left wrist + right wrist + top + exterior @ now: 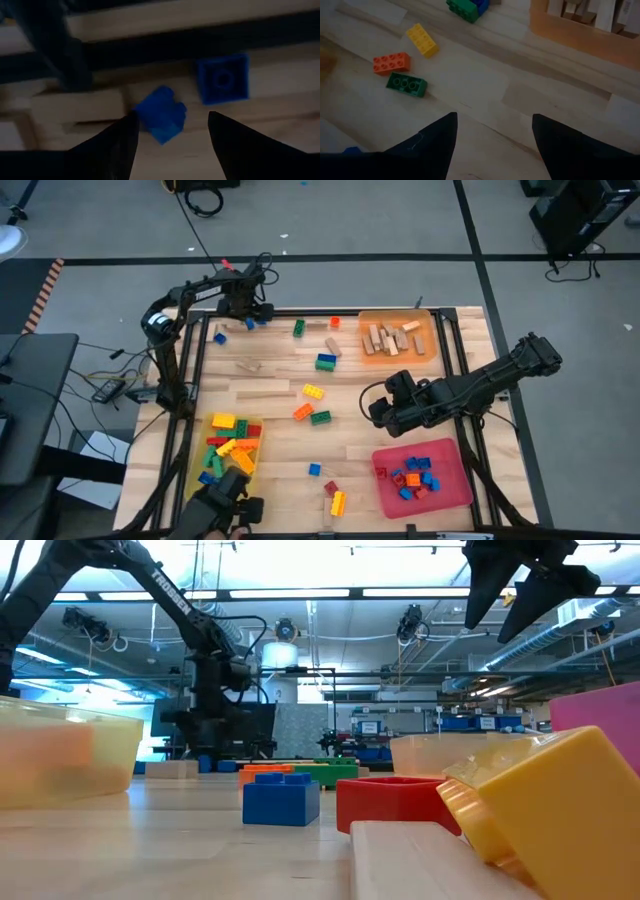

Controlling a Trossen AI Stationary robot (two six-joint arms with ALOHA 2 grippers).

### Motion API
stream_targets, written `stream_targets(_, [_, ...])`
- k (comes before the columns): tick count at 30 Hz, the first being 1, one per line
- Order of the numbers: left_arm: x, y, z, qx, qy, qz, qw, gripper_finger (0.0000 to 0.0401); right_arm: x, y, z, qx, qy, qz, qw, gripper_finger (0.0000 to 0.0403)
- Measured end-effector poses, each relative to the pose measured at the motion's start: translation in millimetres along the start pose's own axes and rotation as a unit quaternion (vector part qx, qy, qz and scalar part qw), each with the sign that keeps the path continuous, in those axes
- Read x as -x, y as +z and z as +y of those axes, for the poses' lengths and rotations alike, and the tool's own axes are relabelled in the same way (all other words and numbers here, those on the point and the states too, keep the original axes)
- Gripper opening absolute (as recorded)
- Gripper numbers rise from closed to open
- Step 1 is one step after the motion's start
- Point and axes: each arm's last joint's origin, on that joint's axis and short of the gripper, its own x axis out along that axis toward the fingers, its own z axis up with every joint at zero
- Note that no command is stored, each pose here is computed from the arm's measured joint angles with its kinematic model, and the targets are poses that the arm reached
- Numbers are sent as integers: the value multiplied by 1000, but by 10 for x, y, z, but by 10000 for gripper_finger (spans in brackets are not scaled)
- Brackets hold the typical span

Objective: Sort blocks by size
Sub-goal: Put the small blue game piece into the red bin

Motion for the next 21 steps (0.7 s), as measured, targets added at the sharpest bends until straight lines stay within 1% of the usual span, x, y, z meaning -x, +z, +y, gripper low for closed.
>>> stream_targets(4, [-6,15,28,3,24,-11,1000,243,-1,0,0,-2,0,0,1000,271])
stream_targets(11, [-40,38,28,5,21,-15,1000,243,-1,0,0,0,0,0,1000,268])
stream_targets(16, [-210,20,9,2,11,24,1000,243,0,-1,0,0,0,0,1000,268])
stream_targets(18, [-210,25,2,2,19,18,1000,243,0,-1,0,0,0,0,1000,268])
stream_targets(21, [-193,44,-6,2,15,10,1000,243,0,-1,-1,0,0,0,1000,268])
